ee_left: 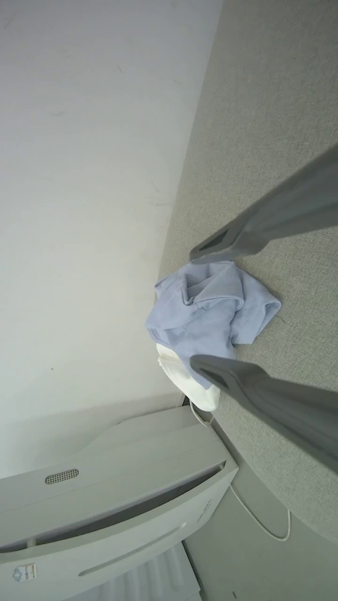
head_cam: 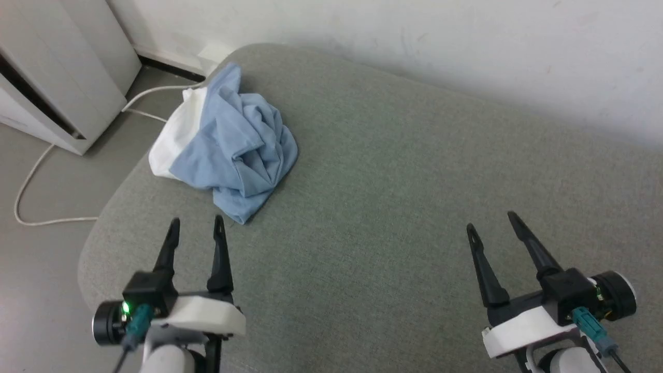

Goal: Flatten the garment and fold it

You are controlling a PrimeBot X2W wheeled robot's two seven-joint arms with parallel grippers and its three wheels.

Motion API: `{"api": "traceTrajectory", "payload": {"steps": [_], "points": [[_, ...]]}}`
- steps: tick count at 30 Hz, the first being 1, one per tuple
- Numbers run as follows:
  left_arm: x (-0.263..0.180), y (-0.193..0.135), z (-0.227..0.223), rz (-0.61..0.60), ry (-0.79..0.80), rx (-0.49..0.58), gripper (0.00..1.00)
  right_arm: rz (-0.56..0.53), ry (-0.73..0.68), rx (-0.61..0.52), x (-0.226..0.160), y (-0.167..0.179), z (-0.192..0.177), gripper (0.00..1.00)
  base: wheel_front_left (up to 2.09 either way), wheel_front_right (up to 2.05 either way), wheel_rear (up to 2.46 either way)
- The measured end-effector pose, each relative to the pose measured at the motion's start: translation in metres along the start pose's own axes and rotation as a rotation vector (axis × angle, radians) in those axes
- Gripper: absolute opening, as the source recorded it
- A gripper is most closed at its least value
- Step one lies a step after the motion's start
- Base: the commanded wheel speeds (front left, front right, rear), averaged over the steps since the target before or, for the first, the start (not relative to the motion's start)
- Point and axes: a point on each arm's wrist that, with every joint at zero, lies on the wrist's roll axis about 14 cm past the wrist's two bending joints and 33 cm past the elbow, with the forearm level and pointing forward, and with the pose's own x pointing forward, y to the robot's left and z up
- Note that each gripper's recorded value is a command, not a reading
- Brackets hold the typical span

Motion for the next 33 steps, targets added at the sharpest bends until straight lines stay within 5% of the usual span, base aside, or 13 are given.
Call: {"api": "traceTrajectory", "payload": {"steps": [10, 18, 26, 33], "points": [[0.094, 0.018, -0.023, -0.085, 0.169, 0.123, 1.00, 0.008, -0.005, 0.001, 0.016, -0.007, -0.016, 1.00, 0.00, 0.00, 0.00], [0.158, 0.025, -0.060, -0.128, 0.459, 0.223, 1.00, -0.021, -0.009, 0.017, 0.022, -0.023, -0.029, 1.00, 0.00, 0.00, 0.00], [0.177, -0.008, -0.115, -0.185, 0.839, 0.106, 1.00, -0.087, 0.013, 0.058, 0.018, -0.048, -0.048, 1.00, 0.00, 0.00, 0.00], [0.164, -0.005, -0.152, -0.185, 1.163, 0.076, 1.00, -0.149, 0.037, 0.052, 0.009, -0.070, -0.059, 1.00, 0.00, 0.00, 0.00]]}}
